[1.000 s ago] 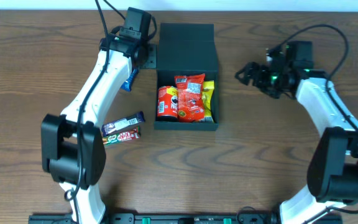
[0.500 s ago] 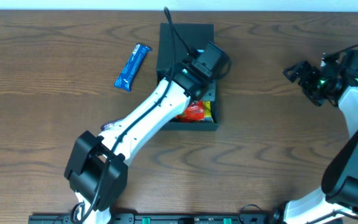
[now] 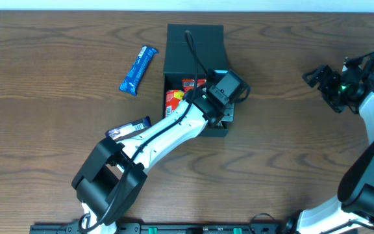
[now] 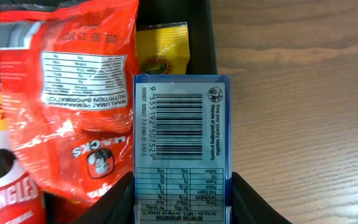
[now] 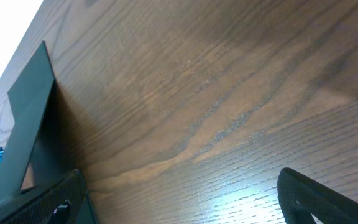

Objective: Pack container
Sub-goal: 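Lift the small blue box and carry it over the black box, then lower the small blue box upright beside the yellow bag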

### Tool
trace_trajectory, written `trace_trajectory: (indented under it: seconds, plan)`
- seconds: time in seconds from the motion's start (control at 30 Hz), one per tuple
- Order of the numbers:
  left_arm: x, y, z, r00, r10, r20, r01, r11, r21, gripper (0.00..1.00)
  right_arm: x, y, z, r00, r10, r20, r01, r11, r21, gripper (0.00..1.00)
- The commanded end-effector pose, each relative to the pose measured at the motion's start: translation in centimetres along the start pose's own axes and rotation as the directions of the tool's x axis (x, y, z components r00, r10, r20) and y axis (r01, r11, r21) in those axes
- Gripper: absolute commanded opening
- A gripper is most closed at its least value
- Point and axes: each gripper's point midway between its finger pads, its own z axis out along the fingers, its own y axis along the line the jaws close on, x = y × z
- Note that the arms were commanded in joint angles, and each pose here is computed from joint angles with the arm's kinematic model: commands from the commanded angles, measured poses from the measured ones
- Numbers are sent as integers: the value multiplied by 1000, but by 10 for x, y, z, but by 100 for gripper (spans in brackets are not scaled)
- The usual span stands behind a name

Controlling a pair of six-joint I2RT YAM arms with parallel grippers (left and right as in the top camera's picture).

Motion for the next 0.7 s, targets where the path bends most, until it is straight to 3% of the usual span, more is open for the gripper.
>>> trace_trajectory:
  seconds: [0.0,0.67]
  plan:
    - [2,3,0,1000,-27,10,27,1000,6,6,-11,8,-12,998,-40,40,40,999,-8,99]
    - [21,-2,20,998,3,-63,0,999,48,6,-11,8,-12,999,-39,38,39,999,-7,99]
